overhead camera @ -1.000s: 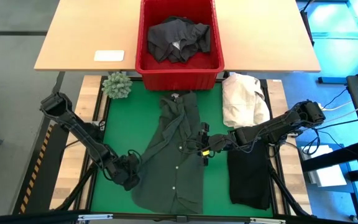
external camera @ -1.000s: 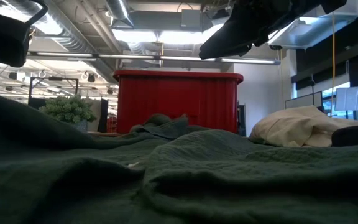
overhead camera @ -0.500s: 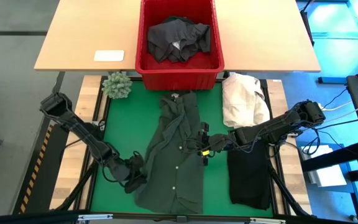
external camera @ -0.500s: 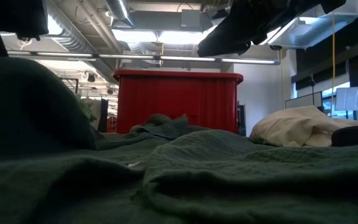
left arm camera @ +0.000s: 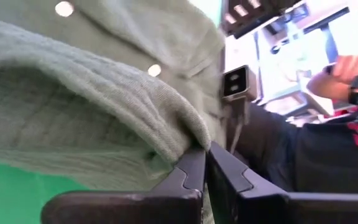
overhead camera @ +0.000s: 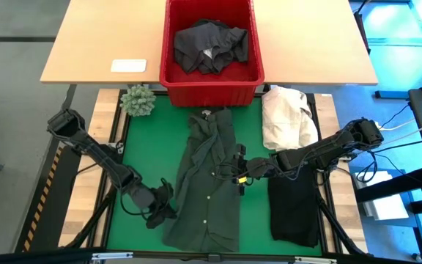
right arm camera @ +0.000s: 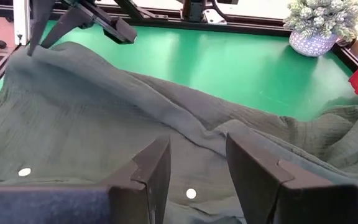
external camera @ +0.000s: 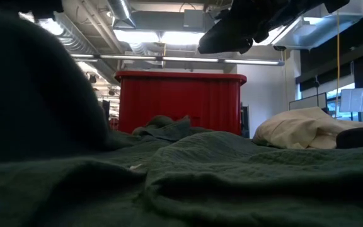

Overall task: Fold laundry
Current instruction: Fold the green polo shirt

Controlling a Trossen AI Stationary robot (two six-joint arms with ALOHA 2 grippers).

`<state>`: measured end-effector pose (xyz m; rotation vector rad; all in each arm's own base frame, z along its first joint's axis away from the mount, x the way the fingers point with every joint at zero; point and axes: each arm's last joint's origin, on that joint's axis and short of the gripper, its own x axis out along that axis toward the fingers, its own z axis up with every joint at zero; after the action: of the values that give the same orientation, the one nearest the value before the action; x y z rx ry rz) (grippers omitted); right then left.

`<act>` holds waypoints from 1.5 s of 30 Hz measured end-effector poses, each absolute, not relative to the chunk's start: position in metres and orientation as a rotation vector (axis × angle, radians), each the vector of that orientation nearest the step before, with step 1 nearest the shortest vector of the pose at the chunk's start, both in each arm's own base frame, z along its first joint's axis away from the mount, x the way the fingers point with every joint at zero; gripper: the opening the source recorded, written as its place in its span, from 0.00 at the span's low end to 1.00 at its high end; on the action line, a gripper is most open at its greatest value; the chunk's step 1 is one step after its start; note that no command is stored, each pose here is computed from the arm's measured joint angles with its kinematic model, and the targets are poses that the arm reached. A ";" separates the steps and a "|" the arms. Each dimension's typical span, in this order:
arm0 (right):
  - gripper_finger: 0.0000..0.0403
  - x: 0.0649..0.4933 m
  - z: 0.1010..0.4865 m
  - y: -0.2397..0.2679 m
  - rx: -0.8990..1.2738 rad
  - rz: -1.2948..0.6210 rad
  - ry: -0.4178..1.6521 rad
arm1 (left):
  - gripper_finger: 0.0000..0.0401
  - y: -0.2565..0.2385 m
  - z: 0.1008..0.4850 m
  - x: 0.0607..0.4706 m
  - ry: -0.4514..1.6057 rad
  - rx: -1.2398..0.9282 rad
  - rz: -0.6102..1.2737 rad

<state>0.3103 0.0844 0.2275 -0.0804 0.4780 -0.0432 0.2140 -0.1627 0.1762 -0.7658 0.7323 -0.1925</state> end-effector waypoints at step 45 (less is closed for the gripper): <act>0.39 0.313 0.232 0.085 -0.065 -0.053 0.426 | 0.35 -0.171 0.189 0.331 1.076 -0.525 -0.373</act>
<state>0.3126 0.0848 0.2320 -0.0654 0.4262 -0.0529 0.3306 -0.1706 0.1886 -0.5246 1.0756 -0.3735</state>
